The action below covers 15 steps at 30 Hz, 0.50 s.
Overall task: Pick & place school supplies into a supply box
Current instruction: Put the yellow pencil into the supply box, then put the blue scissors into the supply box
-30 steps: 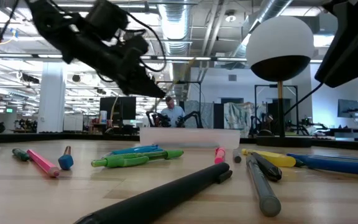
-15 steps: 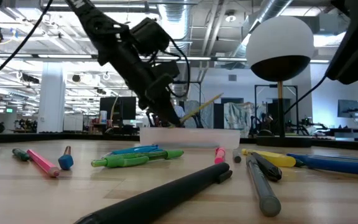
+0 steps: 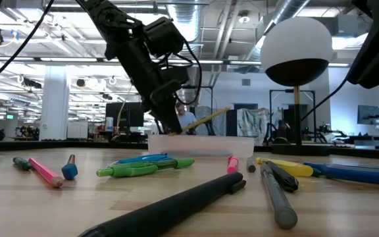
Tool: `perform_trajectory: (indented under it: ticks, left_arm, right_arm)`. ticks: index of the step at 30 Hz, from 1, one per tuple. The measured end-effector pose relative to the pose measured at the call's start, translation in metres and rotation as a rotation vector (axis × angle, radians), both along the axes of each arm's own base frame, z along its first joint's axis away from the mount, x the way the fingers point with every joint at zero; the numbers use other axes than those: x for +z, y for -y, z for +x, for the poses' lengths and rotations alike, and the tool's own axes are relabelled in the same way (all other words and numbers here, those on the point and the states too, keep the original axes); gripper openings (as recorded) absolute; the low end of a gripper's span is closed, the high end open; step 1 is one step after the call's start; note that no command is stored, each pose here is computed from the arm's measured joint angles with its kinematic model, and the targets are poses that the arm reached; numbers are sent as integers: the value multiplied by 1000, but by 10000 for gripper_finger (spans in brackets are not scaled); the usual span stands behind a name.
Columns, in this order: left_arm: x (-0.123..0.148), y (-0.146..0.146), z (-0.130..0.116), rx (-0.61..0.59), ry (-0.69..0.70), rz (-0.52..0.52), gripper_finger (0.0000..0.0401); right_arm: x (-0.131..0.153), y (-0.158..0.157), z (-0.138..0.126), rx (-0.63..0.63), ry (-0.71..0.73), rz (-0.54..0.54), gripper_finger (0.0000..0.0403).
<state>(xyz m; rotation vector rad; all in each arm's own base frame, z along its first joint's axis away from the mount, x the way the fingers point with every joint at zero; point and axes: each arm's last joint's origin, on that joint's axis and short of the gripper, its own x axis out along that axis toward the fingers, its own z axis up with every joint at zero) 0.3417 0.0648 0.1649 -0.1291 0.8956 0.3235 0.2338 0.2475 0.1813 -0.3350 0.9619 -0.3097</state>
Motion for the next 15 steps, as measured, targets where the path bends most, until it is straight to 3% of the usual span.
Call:
perform_trajectory:
  ticks: [5,15]
  left_arm:
    - [0,-1,0,10,-2,-6,31]
    - [0,-1,-1,26,-5,16,121]
  right_arm:
    - [0,0,0,0,0,0,87]
    - [0,0,0,0,0,0,87]
